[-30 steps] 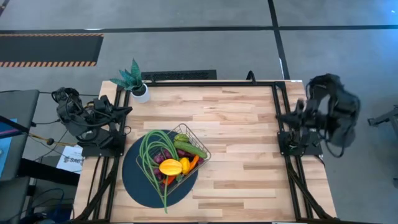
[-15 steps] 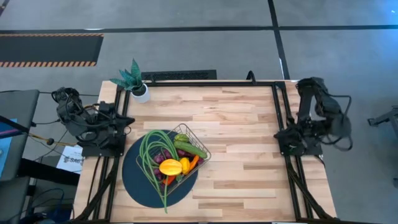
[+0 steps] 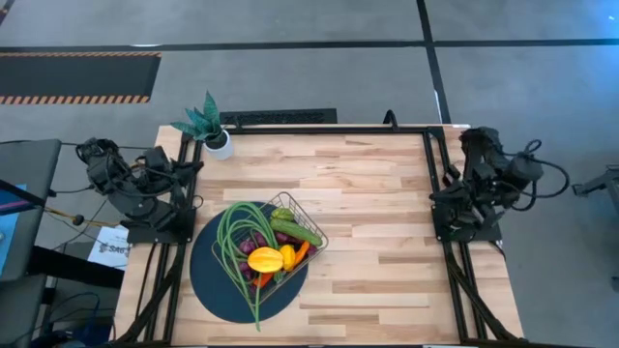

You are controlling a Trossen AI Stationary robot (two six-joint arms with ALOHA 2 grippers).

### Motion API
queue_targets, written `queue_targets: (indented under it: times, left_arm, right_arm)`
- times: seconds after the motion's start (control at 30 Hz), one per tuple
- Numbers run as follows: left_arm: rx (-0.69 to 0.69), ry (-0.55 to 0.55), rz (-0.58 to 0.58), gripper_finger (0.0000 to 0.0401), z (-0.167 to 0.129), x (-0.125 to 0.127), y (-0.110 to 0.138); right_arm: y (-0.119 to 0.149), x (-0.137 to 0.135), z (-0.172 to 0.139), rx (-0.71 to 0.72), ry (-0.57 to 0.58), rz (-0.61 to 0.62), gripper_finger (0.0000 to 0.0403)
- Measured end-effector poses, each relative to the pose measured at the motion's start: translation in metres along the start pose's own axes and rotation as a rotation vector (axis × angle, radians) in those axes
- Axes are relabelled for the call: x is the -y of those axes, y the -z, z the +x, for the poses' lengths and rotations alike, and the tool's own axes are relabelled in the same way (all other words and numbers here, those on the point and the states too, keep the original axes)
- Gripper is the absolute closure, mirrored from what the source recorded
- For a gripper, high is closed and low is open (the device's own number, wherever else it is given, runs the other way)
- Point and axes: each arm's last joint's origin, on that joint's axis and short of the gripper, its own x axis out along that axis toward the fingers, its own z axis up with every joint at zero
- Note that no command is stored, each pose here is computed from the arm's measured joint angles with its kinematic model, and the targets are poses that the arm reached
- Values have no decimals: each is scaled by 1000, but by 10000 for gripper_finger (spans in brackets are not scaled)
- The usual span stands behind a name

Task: Build produce basket
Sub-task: Return to Home Position

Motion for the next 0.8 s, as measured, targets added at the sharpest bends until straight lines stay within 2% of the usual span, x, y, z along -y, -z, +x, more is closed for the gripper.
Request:
queue_targets:
  times: [0.17,0.23,0.33,0.43,0.57,0.7,0.8]
  left_arm:
    - [7,5,55,401,-9,-18,-21]
    - [2,48,43,401,-15,-29,-34]
    - [-38,205,-12,401,-25,-47,-51]
    - [-96,385,-43,401,-30,-53,-58]
    - [-237,526,-101,401,-31,-52,-51]
    - [-512,692,-163,401,-27,-32,-26]
    - [-678,758,-250,401,-27,-23,-11]
  right_arm:
    - [22,-3,7,56,48,15,403]
    - [30,-4,11,90,49,27,403]
    - [40,-4,20,129,57,1,403]
    - [43,-4,30,173,36,-32,403]
    - [46,0,48,209,20,-78,403]
    - [52,8,68,183,25,-57,403]
    - [55,16,80,153,15,-3,403]
